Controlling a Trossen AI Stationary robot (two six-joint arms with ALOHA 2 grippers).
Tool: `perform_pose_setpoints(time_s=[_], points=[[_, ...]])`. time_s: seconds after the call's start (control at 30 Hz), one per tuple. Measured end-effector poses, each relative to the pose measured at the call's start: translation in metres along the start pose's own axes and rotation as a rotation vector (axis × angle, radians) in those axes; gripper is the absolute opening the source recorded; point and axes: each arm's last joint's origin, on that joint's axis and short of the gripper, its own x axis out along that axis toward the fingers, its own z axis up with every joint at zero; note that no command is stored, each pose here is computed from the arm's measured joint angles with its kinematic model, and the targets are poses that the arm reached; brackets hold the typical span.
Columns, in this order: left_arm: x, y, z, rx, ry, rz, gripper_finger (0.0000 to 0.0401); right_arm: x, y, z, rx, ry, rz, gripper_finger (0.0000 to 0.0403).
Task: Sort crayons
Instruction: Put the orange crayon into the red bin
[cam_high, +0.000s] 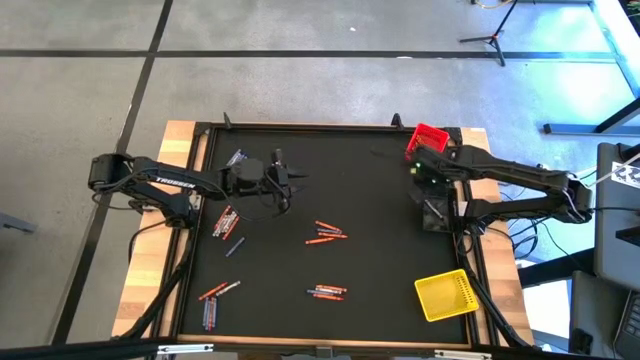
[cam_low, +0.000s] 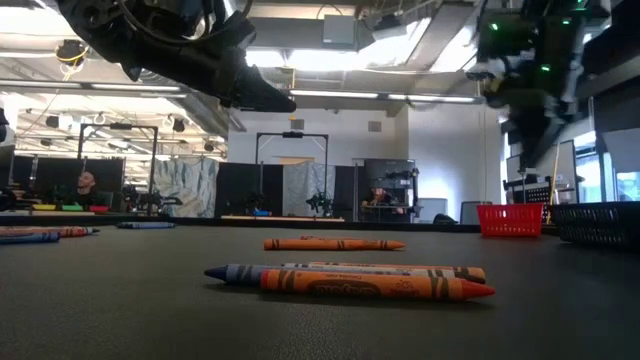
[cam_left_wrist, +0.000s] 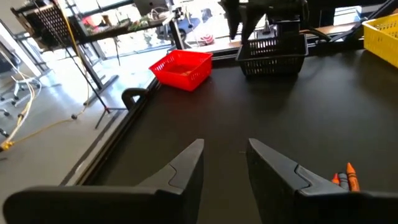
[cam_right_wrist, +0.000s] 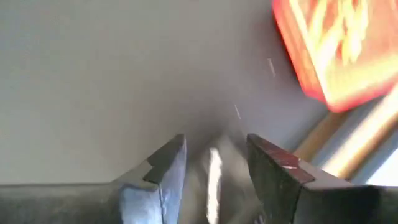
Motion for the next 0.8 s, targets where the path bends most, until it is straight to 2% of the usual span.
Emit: perform_pose_setpoints(time_s=[0.3,0.47,0.63,0.8], points=[[0.000,0.003,-0.002,-0.008,0.016,0.011,0.0125,0.013,0.022,0.037,-0.208,-0.471,0.297,0.0166],[-0.001,-0.008,-0.006,0.006,0.061,-0.105,0.0126,0.026,0.042,0.035,-0.326,-0.644,0.488,0.0166],[0.002,-0.019,-0.008,0.011,0.044,-0.197,0.0126,0.043,0.071,0.023,-0.458,-0.616,0.546,0.0166],[0.009,-0.029,-0.015,-0.008,0.071,-0.243,0.0126,0.059,0.108,0.014,-0.564,-0.607,0.616,0.0166]])
